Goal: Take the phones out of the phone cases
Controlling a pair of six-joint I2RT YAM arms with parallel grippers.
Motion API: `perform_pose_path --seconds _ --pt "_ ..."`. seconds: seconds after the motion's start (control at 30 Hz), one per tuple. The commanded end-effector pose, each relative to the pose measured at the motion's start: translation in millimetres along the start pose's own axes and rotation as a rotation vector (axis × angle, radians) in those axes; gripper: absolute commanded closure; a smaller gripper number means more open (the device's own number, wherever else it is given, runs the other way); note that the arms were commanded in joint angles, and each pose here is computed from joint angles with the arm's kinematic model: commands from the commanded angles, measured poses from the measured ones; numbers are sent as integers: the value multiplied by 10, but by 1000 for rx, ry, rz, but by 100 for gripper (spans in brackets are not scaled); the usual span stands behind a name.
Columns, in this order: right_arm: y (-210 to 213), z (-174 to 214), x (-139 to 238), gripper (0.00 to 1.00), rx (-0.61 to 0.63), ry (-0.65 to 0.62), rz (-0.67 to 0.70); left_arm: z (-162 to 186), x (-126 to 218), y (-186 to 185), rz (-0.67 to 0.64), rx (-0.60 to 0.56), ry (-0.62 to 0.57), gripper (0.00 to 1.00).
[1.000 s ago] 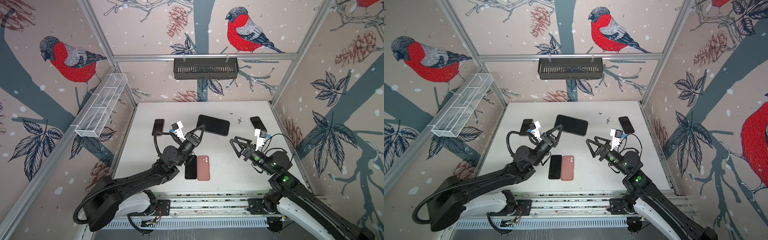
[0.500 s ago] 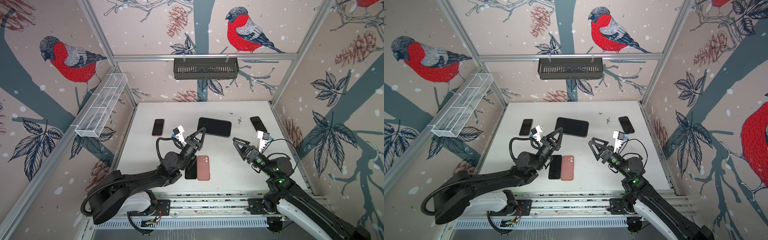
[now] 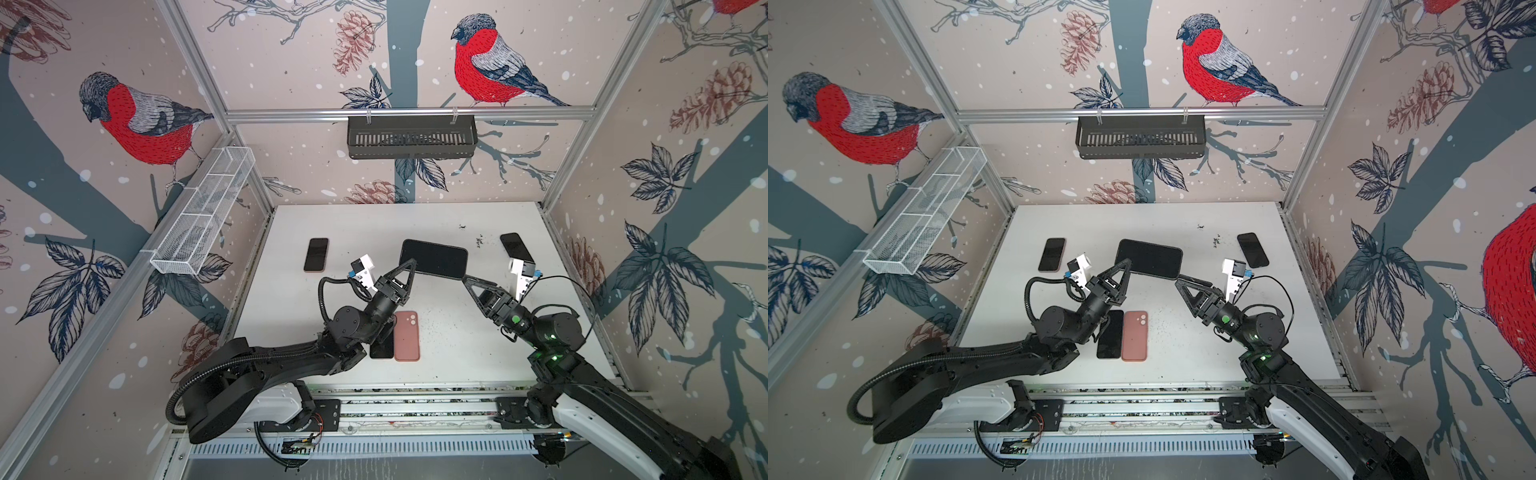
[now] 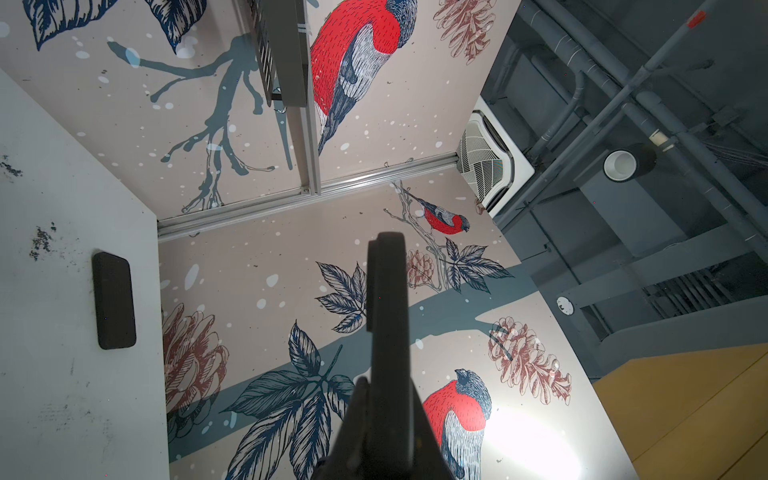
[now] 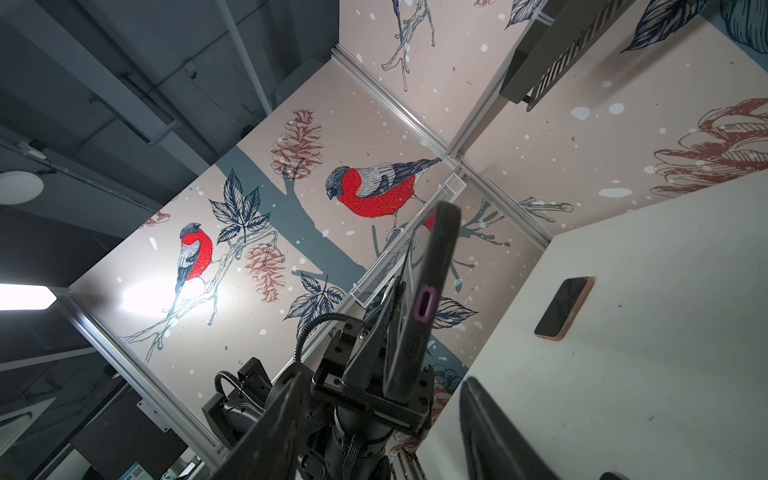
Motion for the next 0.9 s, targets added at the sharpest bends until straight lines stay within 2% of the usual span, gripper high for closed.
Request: perform_pose_path --seconds 0.0,0.3,0.5,0.87 --pt "101 -31 -5 47 14 -6 -60 -56 8 -204 118 42 -40 100" --pt "81 -5 -26 76 -10 12 -73 -30 15 -170 115 46 -35 100" --pt "66 1 -25 83 -10 14 -67 -6 14 -155 125 49 -23 100" --pt "67 -5 -37 89 -3 19 -61 26 21 -122 116 41 -6 100"
Point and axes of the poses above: each gripper's point midway between its finger pads, its own x axis back along the fingers, its own y axis along the line the jaws close on, z = x × y, the point moved 7 cm from there along x, back along the fingers, and after that the axes turned 1 degree about -x, right-handed, at the moved point
